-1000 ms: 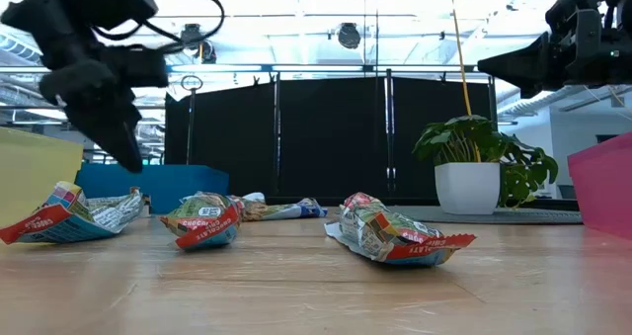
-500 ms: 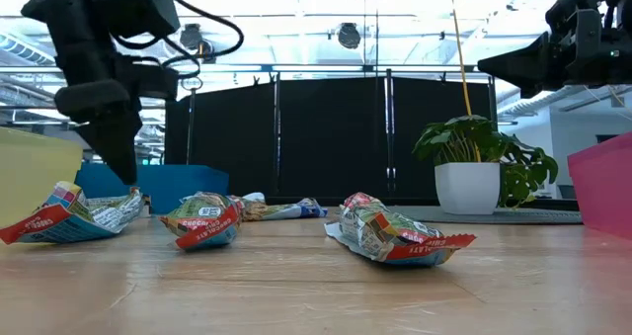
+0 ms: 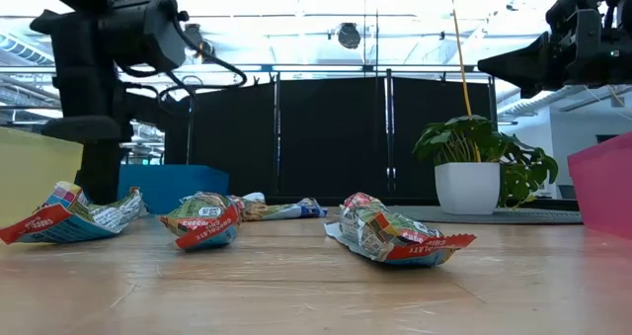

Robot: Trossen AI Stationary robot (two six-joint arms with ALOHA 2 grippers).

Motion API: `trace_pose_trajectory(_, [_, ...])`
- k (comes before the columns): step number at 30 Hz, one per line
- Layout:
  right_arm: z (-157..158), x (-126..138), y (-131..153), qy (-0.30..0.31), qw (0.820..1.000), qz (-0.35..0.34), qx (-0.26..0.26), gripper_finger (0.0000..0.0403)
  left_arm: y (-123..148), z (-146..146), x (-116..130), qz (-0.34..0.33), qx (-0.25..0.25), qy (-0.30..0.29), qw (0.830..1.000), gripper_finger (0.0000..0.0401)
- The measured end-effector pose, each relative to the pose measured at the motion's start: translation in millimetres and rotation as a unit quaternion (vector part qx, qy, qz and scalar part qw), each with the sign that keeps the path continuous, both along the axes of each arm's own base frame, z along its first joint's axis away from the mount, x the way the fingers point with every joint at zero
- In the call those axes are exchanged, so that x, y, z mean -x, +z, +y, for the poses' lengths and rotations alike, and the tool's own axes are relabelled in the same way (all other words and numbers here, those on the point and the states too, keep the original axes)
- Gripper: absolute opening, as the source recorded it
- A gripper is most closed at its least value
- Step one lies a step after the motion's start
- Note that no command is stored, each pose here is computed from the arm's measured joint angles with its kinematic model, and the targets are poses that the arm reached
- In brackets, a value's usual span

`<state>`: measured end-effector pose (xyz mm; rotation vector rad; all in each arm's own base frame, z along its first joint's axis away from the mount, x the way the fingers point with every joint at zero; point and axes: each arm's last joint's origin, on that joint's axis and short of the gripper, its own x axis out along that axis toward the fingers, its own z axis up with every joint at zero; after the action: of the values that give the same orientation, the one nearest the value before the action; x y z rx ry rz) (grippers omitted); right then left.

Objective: Pick and place Granola Bars by type
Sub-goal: Put the blue granola bar into the blue bin

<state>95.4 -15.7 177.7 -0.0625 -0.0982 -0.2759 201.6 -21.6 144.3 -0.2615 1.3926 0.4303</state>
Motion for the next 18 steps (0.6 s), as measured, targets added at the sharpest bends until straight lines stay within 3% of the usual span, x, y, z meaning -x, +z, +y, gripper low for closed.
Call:
trace_pose_trajectory(5, [0.0, 0.0, 0.0, 0.000, 1.000, 0.000, 0.000, 0.0006, -7.0, -1.3, -2.8, 0.017, 0.016, 0.001, 1.000, 0.0223])
trace_pose_trajectory(9, [0.0, 0.0, 0.0, 0.000, 1.000, 0.000, 0.000, 0.0006, -6.9, -1.5, -5.2, 0.004, 0.013, -0.014, 1.000, 0.0222])
trace_pose_trajectory(13, [0.0, 0.0, -0.1, 0.000, 1.000, 0.000, 0.000, 0.0006, -6.0, -3.2, -6.4, -0.005, 0.011, -0.047, 0.999, 0.0165])
trace_pose_trajectory(18, [0.0, 0.0, 0.0, 0.000, 1.000, 0.000, 0.000, 0.0006, -5.2, -7.0, -8.7, -0.015, 0.000, -0.099, 0.995, 0.0037])
